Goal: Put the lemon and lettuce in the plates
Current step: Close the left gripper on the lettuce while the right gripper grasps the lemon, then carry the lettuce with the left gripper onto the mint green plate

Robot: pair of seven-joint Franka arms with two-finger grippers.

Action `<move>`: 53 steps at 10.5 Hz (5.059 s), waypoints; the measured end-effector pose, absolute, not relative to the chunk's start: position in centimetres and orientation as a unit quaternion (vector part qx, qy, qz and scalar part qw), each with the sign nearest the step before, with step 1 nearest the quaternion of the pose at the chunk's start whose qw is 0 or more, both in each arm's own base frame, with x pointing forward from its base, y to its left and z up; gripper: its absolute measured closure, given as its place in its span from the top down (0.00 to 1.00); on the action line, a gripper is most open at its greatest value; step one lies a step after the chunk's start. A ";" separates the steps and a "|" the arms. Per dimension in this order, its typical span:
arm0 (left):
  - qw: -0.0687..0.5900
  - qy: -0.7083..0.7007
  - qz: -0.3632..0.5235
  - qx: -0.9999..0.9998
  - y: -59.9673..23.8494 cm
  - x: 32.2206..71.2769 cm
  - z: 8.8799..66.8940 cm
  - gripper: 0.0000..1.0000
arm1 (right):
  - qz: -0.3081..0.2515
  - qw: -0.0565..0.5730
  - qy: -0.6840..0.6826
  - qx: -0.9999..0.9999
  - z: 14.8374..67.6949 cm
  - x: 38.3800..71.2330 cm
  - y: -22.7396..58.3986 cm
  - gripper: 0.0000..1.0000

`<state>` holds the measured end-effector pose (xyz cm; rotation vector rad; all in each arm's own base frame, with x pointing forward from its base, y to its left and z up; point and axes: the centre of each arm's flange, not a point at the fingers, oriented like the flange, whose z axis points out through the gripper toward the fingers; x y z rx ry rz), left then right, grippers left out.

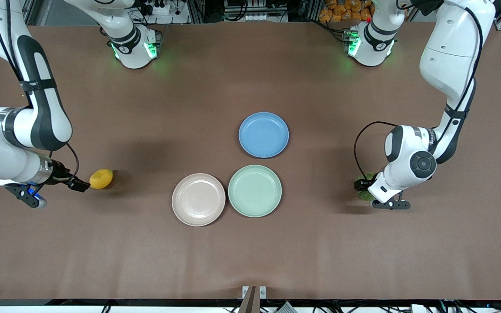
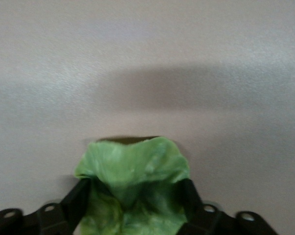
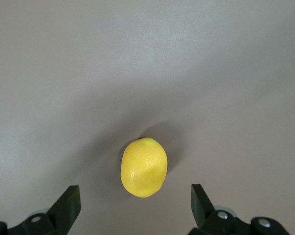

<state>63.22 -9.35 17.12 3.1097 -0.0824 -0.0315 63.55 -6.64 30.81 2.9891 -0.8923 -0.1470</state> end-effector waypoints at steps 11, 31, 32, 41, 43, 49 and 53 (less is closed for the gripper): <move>-0.007 -0.056 0.005 0.998 -9.4 64.0 18.3 0.05 | -0.029 0.007 -0.322 0.946 28.6 63.0 -6.7 1.00; 0.091 0.082 0.002 0.992 -33.2 65.2 29.8 0.05 | -0.017 0.000 -0.331 0.943 22.6 60.5 -6.5 1.00; 0.110 0.096 0.013 0.989 -35.3 64.7 29.1 0.05 | -0.019 0.000 -0.331 0.943 22.4 60.4 -6.5 1.00; 0.213 0.197 0.090 0.953 -44.9 62.5 25.3 0.05 | -0.010 -0.001 -0.332 0.943 21.0 60.6 -6.6 0.84; 0.218 0.203 0.092 0.950 -45.6 62.2 24.4 0.05 | -0.004 -0.002 -0.334 0.943 21.0 60.7 -6.8 0.61; 0.215 0.200 0.088 0.952 -46.6 61.3 22.5 0.49 | -0.016 0.000 -0.332 0.943 21.5 61.0 -6.5 0.61; 0.216 0.207 0.085 0.950 -46.7 61.5 22.9 1.00 | -0.066 0.009 -0.338 0.939 28.9 63.9 -5.0 0.61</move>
